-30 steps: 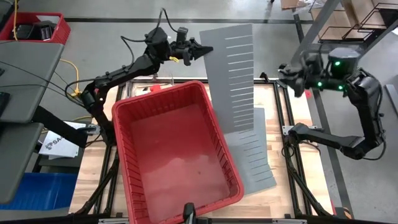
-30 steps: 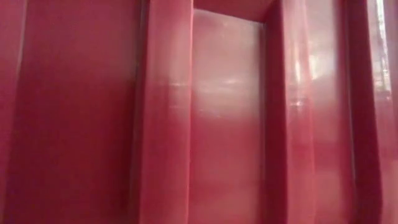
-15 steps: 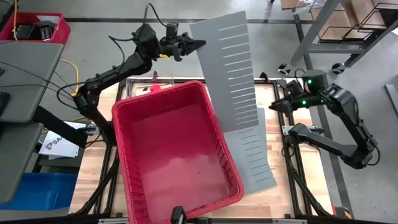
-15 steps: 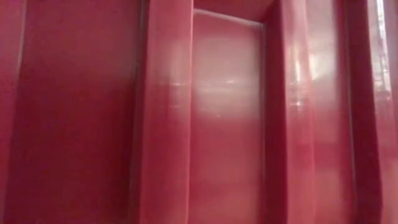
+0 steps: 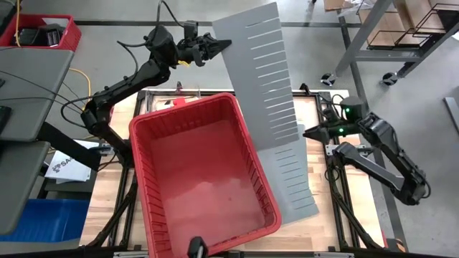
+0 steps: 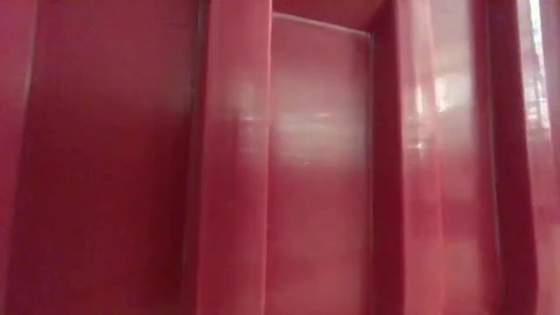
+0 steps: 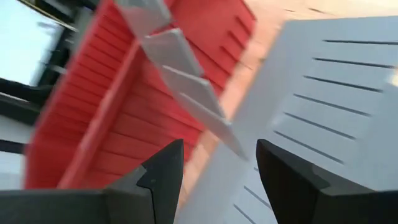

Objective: Sort blocks
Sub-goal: Assemble the bin divider into the red bin

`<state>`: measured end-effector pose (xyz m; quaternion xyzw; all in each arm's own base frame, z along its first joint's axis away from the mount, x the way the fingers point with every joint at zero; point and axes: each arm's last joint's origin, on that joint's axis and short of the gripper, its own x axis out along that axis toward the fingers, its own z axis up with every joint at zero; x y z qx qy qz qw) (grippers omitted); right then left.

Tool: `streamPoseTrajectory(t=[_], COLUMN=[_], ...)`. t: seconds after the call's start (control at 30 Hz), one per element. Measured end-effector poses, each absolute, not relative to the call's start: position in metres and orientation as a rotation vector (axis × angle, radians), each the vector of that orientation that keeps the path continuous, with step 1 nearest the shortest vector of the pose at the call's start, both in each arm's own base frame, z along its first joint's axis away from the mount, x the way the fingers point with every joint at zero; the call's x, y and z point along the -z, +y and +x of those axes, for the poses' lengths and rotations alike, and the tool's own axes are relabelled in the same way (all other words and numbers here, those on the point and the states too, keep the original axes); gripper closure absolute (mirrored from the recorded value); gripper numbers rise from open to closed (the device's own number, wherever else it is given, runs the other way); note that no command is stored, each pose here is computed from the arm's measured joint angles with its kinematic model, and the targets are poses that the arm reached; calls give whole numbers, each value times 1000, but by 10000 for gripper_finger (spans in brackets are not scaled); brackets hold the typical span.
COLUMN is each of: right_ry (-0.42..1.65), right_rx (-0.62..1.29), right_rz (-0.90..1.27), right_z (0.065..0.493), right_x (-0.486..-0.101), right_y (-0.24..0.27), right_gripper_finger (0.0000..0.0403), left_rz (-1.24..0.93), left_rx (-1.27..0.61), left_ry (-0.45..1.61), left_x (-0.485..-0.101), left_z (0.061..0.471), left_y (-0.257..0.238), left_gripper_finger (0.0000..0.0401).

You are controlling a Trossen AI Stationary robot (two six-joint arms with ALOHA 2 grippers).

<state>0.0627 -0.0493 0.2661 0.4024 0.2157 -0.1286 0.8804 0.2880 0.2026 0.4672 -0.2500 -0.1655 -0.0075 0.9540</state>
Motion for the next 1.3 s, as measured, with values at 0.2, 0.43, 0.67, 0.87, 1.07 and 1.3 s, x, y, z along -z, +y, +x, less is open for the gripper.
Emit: streamPoseTrajectory(t=[0.2,0.43,0.67,0.87,1.07,1.3], right_ry=[367,355,354,381,406,404], right_rx=[225,222,190,152,178,223], right_rz=[839,749,690,659,607,563], right_z=[69,71,73,80,89,103], right_x=[-246,-241,-242,-242,-241,-242], right_y=[-55,-59,-59,-58,-60,-65], right_gripper_finger=[208,208,208,221,244,247], left_rz=[-535,-546,-552,-559,-571,-605], left_rx=[0,-10,-47,-61,-60,-54], left_ry=[-345,-350,-370,-377,-379,-382], left_x=[-467,-467,-467,-467,-468,-468], left_z=[285,283,283,283,283,283], left_y=[206,209,211,212,212,211], left_gripper_finger=[401,401,401,401,401,401])
